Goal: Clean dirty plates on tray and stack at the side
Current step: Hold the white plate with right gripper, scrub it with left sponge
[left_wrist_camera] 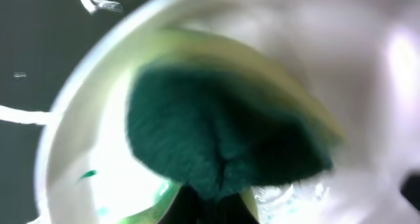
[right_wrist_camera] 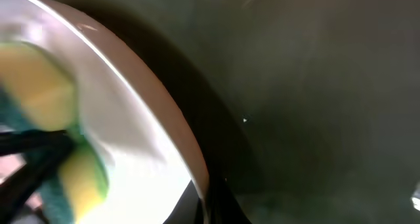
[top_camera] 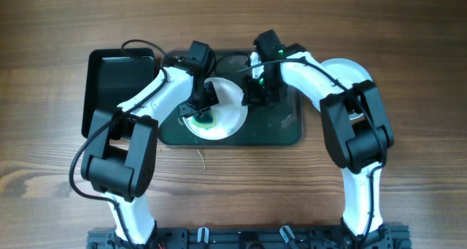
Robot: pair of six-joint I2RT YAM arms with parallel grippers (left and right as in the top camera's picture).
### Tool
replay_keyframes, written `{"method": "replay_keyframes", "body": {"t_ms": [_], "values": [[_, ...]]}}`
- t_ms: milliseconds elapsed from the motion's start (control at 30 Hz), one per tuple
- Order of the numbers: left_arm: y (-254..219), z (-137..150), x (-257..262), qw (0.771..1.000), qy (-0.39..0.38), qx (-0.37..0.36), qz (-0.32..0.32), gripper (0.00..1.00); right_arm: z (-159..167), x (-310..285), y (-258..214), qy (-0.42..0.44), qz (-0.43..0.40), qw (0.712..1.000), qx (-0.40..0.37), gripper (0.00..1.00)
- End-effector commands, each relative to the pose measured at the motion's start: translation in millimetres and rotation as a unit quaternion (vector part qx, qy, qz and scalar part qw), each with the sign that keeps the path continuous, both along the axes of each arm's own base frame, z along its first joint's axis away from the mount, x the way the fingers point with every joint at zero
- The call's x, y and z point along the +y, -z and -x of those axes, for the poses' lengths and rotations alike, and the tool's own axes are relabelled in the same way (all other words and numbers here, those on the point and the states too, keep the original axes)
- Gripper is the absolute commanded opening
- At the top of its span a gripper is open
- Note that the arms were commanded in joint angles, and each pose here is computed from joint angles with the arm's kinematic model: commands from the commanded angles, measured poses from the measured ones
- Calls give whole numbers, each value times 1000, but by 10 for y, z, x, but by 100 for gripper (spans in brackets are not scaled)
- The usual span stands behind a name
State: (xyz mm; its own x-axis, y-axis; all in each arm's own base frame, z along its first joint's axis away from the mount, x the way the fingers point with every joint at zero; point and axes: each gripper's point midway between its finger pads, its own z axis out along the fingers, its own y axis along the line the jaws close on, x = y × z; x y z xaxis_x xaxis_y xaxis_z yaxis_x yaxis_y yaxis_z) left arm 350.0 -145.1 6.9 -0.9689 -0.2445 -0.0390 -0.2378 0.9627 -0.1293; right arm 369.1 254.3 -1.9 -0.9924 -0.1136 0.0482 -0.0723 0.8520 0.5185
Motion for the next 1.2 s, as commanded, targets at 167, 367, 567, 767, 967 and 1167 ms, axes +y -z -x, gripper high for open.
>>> {"method": "replay_keyframes", "body": {"t_ms": [167,367,567,767,967,1167], "values": [[70,418,-772,964,208,36,160,4,174,-27,520,-23,-23,998,54,4],[182,-86,-401,996,77,-39,35,4,180,-31,521,-24,-22,998,55,4],[94,-278,498,970,-88,-105,-199,4,177,-48,536,-24,-16,998,53,4],[-54,-182,880,940,-106,-112,-304,4,171,-50,539,-24,-16,998,51,4],[177,-40,392,984,-15,-41,-172,4,174,-52,539,-24,-15,998,52,4],[116,109,-659,966,231,-30,114,4,173,-57,543,-24,-13,998,52,4]]}}
